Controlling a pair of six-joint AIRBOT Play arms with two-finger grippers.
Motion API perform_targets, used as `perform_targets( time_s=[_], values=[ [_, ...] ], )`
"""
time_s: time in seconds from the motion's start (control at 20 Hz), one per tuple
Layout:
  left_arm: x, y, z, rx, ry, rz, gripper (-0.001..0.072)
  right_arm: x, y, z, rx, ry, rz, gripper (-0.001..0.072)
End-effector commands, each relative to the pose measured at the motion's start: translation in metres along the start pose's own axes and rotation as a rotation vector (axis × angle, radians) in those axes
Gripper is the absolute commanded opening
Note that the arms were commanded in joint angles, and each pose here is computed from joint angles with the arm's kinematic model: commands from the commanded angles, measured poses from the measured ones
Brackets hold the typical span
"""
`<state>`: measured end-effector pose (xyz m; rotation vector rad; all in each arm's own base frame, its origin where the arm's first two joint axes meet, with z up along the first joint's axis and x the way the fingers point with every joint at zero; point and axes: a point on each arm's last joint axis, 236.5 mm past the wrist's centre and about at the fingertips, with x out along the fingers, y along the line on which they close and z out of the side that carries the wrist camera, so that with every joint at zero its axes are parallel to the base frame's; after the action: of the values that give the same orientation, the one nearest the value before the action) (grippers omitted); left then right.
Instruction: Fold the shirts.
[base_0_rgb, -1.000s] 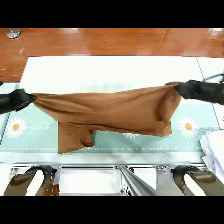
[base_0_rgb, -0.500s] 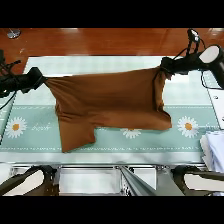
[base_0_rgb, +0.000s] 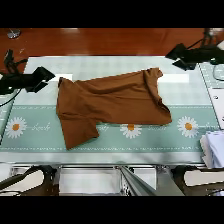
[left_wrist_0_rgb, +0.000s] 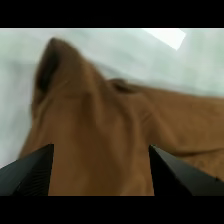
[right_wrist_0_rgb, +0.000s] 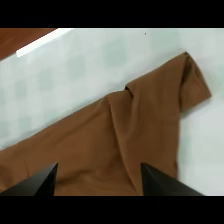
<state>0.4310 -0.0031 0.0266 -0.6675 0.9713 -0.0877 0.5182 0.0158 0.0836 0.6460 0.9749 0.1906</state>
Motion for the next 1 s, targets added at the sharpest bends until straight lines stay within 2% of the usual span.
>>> perform_targets(
  time_s=[0.0,0.05,0.15,0.35,0.55,0.75,0.95],
  values=[
    [-0.035,0.062,-0.029,-0.011,0.17,0.136,0.0706,-0.067,-0.038,-0.011,-0.096,0.071,-0.079,0.0625],
    [-0.046,0.08,-0.039,-0.045,0.205,0.163,0.0706,-0.088,-0.059,-0.013,-0.109,0.05,-0.167,0.0625],
    [-0.054,0.1,-0.074,-0.132,0.286,0.143,0.0705,-0.114,-0.085,-0.021,-0.067,-0.028,-0.239,0.0625],
    [-0.028,0.104,-0.145,-0.339,0.361,0.029,0.0704,-0.108,-0.082,-0.088,0.036,-0.075,-0.148,0.0624],
    [-0.006,0.079,-0.141,-0.374,0.257,-0.131,0.0704,-0.095,-0.062,-0.158,0.081,-0.022,-0.033,0.0617],
    [0.014,0.079,-0.139,-0.363,0.233,-0.099,0.0703,-0.088,-0.061,-0.195,0.107,0.031,-0.008,0.0617],
    [0.034,0.065,-0.144,-0.313,0.233,-0.071,0.0703,-0.087,-0.062,-0.198,0.113,0.038,-0.008,0.0617]
  ],
)
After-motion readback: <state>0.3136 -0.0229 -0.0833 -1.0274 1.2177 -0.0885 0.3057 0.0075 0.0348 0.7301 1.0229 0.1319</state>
